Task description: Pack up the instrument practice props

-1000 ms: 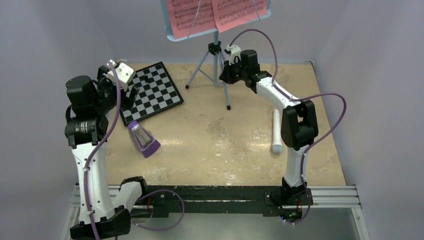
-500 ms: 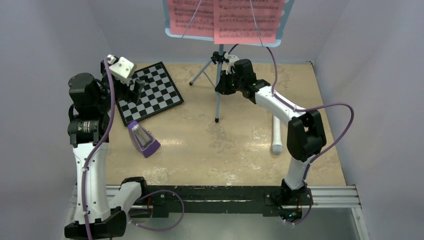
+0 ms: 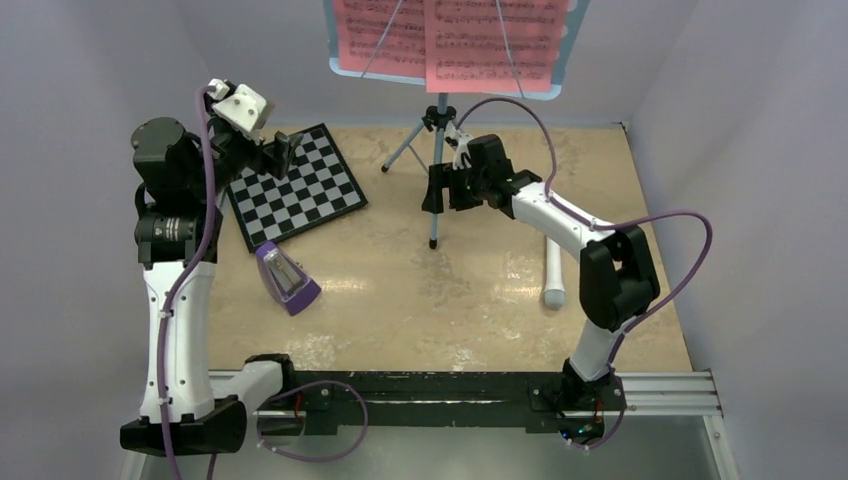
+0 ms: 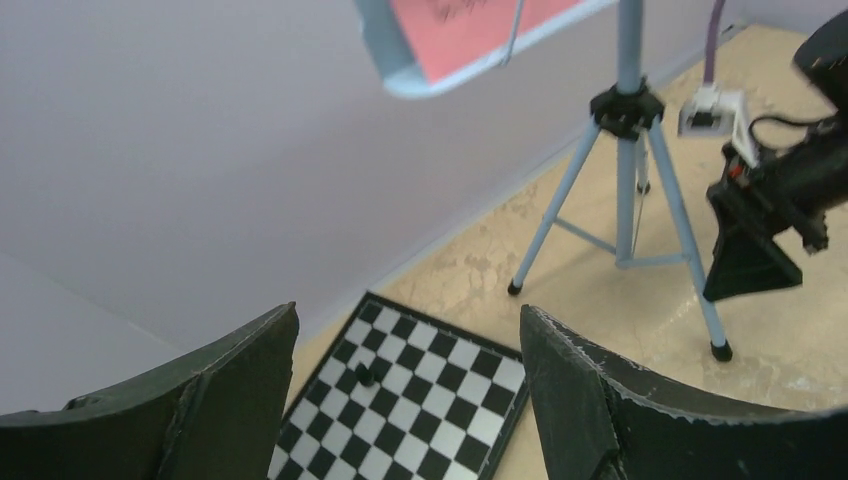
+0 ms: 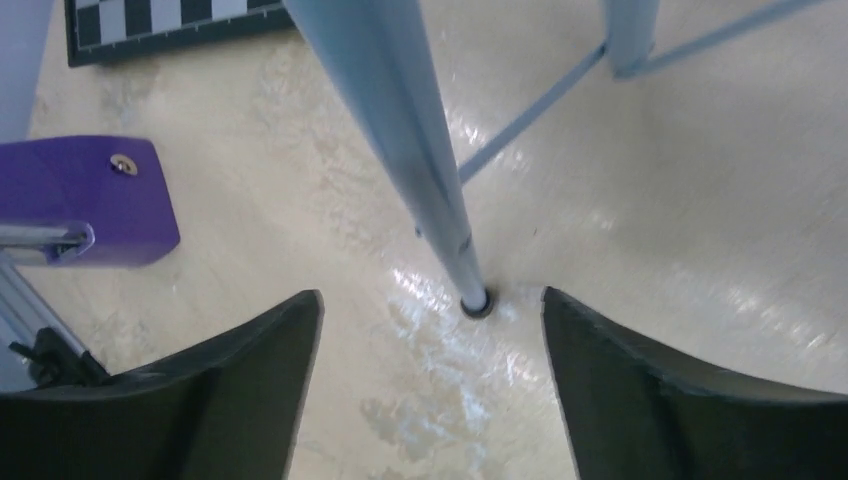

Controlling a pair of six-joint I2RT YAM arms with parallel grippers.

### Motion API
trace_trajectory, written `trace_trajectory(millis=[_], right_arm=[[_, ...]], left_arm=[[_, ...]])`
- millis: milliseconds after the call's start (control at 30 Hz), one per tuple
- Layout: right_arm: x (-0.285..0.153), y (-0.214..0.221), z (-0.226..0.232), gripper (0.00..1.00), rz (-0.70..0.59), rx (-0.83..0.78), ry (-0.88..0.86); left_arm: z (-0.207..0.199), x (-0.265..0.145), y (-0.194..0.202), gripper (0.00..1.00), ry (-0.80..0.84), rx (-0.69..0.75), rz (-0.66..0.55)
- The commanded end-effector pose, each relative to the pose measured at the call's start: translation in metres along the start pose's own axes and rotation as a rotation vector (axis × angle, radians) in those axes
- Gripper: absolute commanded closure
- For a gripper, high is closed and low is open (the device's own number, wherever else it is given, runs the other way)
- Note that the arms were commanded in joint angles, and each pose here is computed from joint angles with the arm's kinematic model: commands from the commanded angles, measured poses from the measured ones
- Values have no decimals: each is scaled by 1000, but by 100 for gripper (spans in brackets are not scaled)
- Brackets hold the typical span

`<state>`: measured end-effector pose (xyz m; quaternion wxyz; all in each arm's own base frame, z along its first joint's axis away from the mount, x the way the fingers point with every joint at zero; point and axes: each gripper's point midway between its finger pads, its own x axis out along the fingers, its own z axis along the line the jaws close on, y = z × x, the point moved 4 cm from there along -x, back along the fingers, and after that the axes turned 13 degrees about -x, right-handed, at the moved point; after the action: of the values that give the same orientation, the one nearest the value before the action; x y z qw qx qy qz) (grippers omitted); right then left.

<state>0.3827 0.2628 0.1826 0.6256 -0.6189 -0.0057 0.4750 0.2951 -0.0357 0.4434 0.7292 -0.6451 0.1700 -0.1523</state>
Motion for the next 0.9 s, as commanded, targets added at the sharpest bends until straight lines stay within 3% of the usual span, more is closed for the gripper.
trace_trajectory(millis=[0, 167, 333, 500, 633, 867], right_arm=[[-23, 12, 13, 3, 70, -30, -85], [-62, 27, 6, 1, 91, -112, -100], [-88, 39, -7, 1, 76, -167, -68], [-143, 42, -3, 1, 36, -307, -74], [-223, 26, 21, 2, -89, -403, -111], [-356, -41, 80, 2, -448, -639, -72]], left_arm=[[-22, -11, -75, 15, 107, 96, -234], [-19, -5, -114, 15, 101, 129, -334], [-9, 16, -124, 16, 69, 163, -396], [-21, 24, -158, 17, 204, 201, -470], [-56, 28, -173, 21, 404, 155, -477], [-155, 50, -137, 21, 814, 27, -375]])
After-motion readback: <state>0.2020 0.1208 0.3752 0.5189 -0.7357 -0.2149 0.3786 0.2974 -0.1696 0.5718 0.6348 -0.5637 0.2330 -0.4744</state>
